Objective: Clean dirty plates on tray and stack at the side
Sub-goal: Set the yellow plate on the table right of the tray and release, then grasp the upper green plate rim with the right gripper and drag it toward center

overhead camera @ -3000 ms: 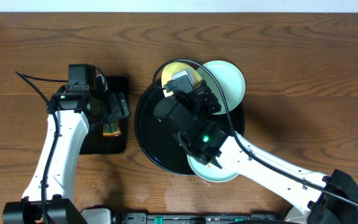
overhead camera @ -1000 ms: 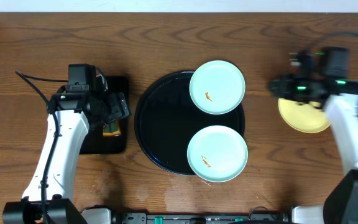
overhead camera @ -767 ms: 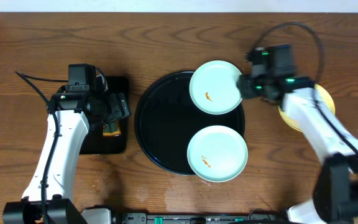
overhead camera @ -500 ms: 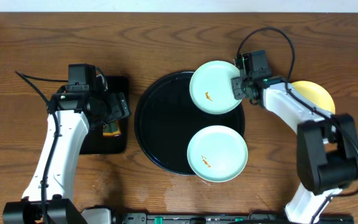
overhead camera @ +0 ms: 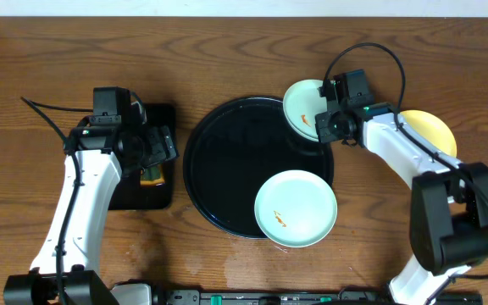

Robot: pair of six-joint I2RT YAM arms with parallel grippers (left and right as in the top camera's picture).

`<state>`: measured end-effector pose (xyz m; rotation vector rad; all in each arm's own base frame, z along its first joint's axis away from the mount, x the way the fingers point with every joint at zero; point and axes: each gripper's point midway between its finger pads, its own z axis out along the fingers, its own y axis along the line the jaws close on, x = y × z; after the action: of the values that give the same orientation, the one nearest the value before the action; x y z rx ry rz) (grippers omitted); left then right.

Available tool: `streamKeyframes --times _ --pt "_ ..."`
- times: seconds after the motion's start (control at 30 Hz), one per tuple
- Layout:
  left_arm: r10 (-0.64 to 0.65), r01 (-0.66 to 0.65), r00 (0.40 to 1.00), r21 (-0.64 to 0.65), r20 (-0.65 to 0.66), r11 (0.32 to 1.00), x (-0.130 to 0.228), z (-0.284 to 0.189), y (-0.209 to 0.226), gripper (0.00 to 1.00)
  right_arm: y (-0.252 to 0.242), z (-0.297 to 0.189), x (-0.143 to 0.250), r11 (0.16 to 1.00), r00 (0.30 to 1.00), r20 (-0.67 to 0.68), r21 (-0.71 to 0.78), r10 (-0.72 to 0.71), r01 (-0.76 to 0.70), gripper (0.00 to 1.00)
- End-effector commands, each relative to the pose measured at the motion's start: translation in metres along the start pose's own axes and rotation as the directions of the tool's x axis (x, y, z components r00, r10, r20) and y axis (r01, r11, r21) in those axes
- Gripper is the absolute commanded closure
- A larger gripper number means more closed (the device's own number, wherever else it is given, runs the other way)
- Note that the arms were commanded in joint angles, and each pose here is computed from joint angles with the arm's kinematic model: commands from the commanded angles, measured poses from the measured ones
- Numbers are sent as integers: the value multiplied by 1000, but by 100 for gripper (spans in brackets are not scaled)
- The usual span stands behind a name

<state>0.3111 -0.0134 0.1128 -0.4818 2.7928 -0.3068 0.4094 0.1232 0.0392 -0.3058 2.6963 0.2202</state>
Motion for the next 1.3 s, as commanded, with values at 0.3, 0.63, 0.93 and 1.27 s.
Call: streamKeyframes --times 0.3,0.63,0.93,1.27 --pt "16 -16 999 5 29 1000 -9 -7 -3 14 71 -16 13 986 995 -25 -139 -101 97 70" --pt "16 -16 999 5 29 1000 -9 -7 -3 14 65 -13 6 973 974 10 -53 -225 225 82" --pt "16 -16 999 5 29 1000 -9 -7 -3 14 136 -19 3 909 954 106 -291 -279 298 82" --pt "16 -16 999 5 29 1000 -9 -7 -3 14 193 -23 -1 885 918 206 -260 -340 386 64"
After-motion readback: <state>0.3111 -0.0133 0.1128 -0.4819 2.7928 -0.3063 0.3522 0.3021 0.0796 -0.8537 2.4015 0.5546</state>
